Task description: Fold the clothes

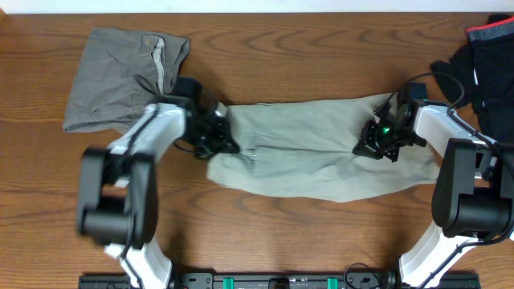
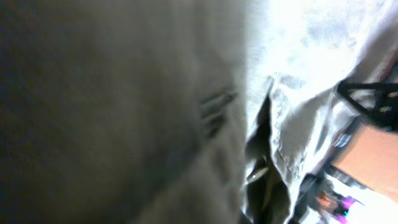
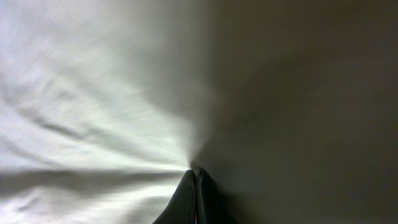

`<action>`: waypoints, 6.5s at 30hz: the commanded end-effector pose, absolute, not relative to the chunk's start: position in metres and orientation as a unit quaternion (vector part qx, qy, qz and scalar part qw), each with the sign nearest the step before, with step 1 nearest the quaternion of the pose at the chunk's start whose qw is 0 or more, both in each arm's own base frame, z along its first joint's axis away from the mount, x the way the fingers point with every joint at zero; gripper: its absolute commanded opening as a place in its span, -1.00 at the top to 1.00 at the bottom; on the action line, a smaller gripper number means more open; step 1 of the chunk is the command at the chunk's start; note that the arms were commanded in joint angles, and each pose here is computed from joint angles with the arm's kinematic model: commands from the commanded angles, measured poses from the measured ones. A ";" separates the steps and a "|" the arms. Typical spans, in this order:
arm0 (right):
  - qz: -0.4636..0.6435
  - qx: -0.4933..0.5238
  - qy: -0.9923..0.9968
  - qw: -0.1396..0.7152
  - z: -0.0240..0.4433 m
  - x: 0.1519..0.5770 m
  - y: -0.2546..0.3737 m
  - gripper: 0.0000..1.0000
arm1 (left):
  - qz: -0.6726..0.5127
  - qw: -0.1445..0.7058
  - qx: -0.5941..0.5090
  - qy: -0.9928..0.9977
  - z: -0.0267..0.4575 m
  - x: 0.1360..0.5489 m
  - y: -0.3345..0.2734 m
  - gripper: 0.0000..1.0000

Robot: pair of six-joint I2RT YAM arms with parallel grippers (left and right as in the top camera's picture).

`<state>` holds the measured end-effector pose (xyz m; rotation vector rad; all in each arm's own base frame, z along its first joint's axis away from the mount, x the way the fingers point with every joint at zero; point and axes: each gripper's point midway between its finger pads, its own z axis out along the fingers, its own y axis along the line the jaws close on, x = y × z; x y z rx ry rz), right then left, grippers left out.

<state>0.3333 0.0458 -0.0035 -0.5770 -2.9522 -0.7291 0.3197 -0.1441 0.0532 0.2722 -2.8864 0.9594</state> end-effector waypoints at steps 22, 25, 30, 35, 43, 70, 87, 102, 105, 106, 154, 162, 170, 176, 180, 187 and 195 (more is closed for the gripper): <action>-0.203 -0.216 -0.945 -0.139 0.115 0.382 -0.028 0.98 | -0.072 -0.094 -0.036 -0.992 0.229 0.308 0.000 0.84; -0.203 -0.215 -0.945 -0.139 0.115 0.382 -0.028 0.97 | -0.072 -0.089 -0.050 -0.992 0.226 0.310 -0.009 0.84; -0.203 -0.213 -0.946 -0.139 0.115 0.382 -0.028 0.98 | -0.069 -0.063 -0.067 -0.993 0.206 0.316 -0.037 0.86; -0.189 -0.215 -0.948 -0.136 0.112 0.380 -0.032 0.98 | -0.036 -0.024 -0.074 -0.996 0.173 0.320 -0.088 0.87; -0.179 -0.218 -0.950 -0.133 0.110 0.377 -0.035 0.97 | 0.042 -0.011 -0.122 -0.992 0.142 0.319 -0.176 0.86; -0.176 -0.207 -0.954 -0.129 0.109 0.375 -0.035 0.97 | 0.080 -0.052 -0.233 -0.968 0.123 0.301 -0.279 0.10; -0.253 0.067 -0.962 -0.080 0.105 0.345 0.086 0.84 | 0.006 -0.010 -0.138 -0.990 0.127 0.326 -0.174 -0.07; -0.121 0.110 -0.986 0.018 -0.007 0.319 0.135 0.24 | 0.038 -0.001 0.002 -0.999 0.127 0.358 -0.088 -0.18; -0.163 0.142 -0.976 0.018 -0.007 0.318 0.149 0.17 | 0.039 -0.007 0.001 -0.999 0.127 0.361 -0.088 -0.18; -0.189 0.161 -0.969 0.013 -0.004 0.317 0.157 0.14 | 0.040 -0.011 0.000 -0.999 0.127 0.363 -0.089 -0.18; 0.054 0.043 -0.989 -0.129 0.052 0.380 0.051 0.62 | 0.042 -0.024 -0.001 -0.999 0.124 0.369 -0.091 -0.22; -0.148 0.063 -0.981 -0.111 0.085 0.357 0.101 0.63 | 0.115 -0.004 -0.025 -0.993 0.127 0.361 -0.116 0.01; -0.235 0.119 -0.965 0.013 0.064 0.294 0.136 0.68 | 0.233 0.006 -0.138 -0.963 0.103 0.347 -0.179 0.09; -0.042 -0.020 -0.994 0.094 0.010 0.253 0.071 0.70 | 0.304 0.037 -0.204 -0.930 0.076 0.316 -0.217 0.09; 0.071 -0.101 -0.986 0.116 -0.009 0.226 0.024 0.68 | 0.300 0.068 -0.213 -0.928 0.057 0.302 -0.224 0.09; 0.005 -0.110 -0.984 0.140 -0.016 0.217 0.030 0.92 | 0.299 0.072 -0.205 -0.929 0.055 0.303 -0.219 0.07; -0.184 0.064 -0.980 0.033 0.049 0.260 0.088 0.97 | 0.291 0.133 -0.181 -0.930 0.064 0.280 -0.209 0.15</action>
